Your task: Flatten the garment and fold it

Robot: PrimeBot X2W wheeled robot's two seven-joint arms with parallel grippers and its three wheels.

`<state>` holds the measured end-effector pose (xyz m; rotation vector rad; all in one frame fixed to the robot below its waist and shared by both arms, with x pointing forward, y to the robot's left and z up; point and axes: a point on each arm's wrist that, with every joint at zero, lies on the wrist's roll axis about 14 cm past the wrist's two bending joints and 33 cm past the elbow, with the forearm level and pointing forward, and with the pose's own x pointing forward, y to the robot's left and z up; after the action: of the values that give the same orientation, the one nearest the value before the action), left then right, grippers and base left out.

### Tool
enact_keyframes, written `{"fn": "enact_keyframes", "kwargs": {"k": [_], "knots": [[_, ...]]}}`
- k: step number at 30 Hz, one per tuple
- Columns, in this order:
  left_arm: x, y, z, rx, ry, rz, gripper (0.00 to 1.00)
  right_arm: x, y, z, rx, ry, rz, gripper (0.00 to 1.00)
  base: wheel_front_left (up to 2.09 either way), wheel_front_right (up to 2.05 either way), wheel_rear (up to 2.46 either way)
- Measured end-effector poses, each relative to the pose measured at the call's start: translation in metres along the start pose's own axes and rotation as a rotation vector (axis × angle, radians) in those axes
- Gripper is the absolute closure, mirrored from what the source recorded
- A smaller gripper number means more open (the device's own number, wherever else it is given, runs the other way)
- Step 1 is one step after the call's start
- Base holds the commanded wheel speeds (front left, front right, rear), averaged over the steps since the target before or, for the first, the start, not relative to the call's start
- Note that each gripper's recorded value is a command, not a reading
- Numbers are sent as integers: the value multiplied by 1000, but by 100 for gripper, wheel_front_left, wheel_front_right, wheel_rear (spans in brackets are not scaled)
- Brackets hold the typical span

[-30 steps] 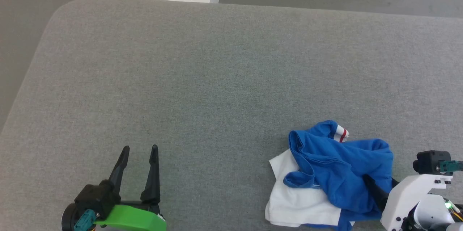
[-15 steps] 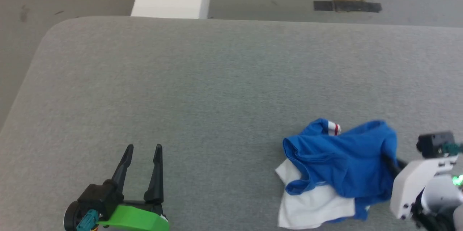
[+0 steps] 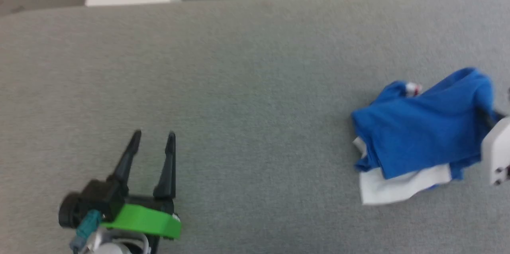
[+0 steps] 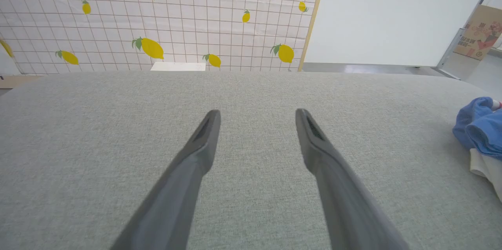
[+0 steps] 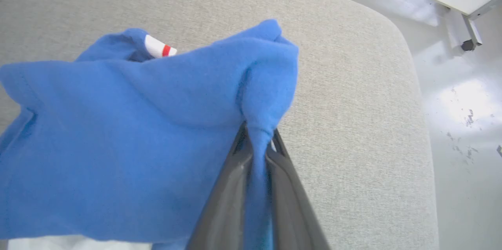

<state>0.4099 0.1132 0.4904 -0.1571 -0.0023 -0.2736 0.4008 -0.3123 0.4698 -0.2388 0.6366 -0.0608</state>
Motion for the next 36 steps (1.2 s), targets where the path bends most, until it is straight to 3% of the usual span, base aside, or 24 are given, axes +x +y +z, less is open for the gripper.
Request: {"fn": "enact_keyframes", "kwargs": {"k": [23, 36], "knots": [[92, -22, -46, 52, 52, -195, 0, 30, -163, -28, -365, 246, -393, 100, 0, 0, 0], [105, -20, -82, 67, 128, -225, 0, 50, -206, -38, -464, 302, -491, 100, 0, 0, 0]]}}
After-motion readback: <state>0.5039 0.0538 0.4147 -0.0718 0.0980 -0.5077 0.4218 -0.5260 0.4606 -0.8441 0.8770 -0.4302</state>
